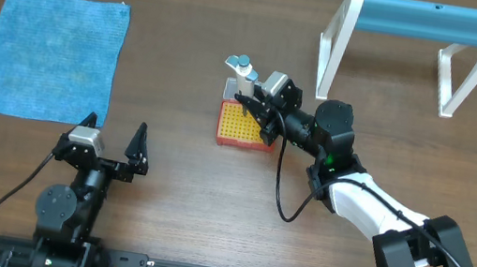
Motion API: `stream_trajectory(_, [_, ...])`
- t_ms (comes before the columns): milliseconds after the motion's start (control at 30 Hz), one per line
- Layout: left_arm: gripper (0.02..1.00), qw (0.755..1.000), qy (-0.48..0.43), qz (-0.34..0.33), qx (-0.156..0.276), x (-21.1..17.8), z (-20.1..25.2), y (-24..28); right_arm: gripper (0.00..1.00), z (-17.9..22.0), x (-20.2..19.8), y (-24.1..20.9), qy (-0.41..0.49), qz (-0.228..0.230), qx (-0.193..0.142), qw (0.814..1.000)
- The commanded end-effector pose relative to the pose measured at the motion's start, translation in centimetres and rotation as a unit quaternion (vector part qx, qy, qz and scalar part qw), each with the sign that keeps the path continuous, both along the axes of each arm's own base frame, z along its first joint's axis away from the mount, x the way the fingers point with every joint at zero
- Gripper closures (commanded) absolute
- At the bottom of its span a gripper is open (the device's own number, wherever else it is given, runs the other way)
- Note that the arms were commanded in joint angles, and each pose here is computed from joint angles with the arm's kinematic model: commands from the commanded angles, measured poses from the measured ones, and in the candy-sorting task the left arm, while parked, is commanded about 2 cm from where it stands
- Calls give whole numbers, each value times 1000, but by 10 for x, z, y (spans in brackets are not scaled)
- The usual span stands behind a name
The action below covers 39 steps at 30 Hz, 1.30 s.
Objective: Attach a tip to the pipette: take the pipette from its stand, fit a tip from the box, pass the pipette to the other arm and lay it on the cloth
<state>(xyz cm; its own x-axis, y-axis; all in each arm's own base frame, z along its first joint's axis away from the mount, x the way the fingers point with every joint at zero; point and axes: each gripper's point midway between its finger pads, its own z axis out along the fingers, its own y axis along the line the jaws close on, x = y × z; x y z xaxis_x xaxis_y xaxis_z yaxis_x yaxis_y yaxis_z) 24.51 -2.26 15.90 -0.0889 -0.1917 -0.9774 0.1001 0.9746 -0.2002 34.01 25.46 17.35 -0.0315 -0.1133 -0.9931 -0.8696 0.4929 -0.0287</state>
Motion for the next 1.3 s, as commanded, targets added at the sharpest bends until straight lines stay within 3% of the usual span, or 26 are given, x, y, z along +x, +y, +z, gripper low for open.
stream_trajectory(33, [20, 1000, 3, -8, -5, -1, -2, -3, 923, -12, -5, -3, 8, -3, -9, 1000])
stream_trajectory(667, [20, 1000, 3, -8, -5, -1, -2, -3, 923, -10, -6, -4, -5, -7, -5, 1000])
stream_trajectory(1300, [20, 1000, 3, -7, -5, -1, -2, -3, 923, -54, -5, -4, 46, -6, -27, 999])
